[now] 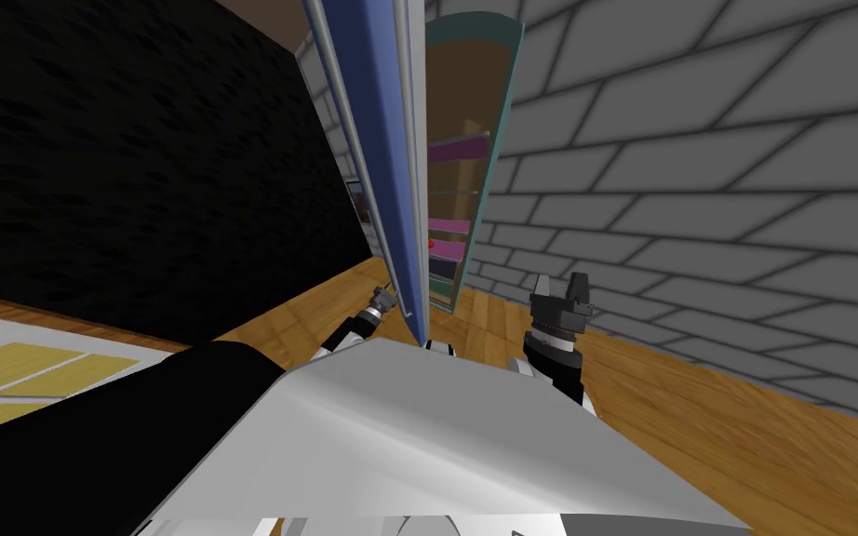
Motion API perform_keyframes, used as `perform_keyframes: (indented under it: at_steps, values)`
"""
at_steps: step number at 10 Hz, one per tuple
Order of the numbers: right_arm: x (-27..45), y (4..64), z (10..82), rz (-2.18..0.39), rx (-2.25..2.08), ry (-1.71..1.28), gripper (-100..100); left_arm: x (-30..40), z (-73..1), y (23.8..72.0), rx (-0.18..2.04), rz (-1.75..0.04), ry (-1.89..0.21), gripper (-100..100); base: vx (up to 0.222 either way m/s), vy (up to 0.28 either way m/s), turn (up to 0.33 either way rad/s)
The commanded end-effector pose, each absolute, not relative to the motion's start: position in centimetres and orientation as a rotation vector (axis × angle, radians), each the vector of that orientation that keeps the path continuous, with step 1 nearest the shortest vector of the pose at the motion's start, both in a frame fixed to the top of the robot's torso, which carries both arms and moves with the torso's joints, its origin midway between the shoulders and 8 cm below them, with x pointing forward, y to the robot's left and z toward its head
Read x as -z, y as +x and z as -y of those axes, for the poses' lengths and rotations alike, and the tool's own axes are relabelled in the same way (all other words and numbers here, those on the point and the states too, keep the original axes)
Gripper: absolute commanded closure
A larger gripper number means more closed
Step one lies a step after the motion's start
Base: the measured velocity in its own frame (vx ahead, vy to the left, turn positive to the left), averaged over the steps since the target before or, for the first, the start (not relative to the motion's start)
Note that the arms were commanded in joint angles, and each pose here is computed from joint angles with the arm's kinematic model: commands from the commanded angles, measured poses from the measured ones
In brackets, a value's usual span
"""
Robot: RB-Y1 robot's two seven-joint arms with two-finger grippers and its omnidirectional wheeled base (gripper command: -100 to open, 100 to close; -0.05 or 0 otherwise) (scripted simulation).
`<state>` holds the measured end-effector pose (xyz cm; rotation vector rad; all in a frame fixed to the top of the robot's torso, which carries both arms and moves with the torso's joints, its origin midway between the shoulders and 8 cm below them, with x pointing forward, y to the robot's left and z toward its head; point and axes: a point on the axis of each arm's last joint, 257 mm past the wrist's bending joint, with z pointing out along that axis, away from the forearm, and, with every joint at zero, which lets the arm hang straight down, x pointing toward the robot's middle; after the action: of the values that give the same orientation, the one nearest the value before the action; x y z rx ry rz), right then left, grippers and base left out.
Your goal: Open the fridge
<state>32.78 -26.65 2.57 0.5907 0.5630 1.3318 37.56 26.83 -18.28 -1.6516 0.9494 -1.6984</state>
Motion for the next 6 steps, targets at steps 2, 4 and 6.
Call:
perform_keyframes:
  at_steps: [2, 4, 6]
  values:
    - [-2.6, 32.8, 26.7, -0.563, -1.332, 0.591, 0, 17.0, -25.5, 37.9, 1.744, -0.979, -1.605, 100, -0.11, 0.265, -0.11]
    - [-2.6, 32.8, 26.6, -0.563, -1.332, 0.591, 0, 17.0, -24.9, 37.8, 1.757, -0.998, -1.6, 100, -0.129, 0.257, -0.136]
    - [-2.6, 32.8, 26.6, -0.563, -1.332, 0.591, 0, 17.0, -23.6, 37.7, 1.781, -1.036, -1.59, 100, -0.156, 0.33, -0.161]
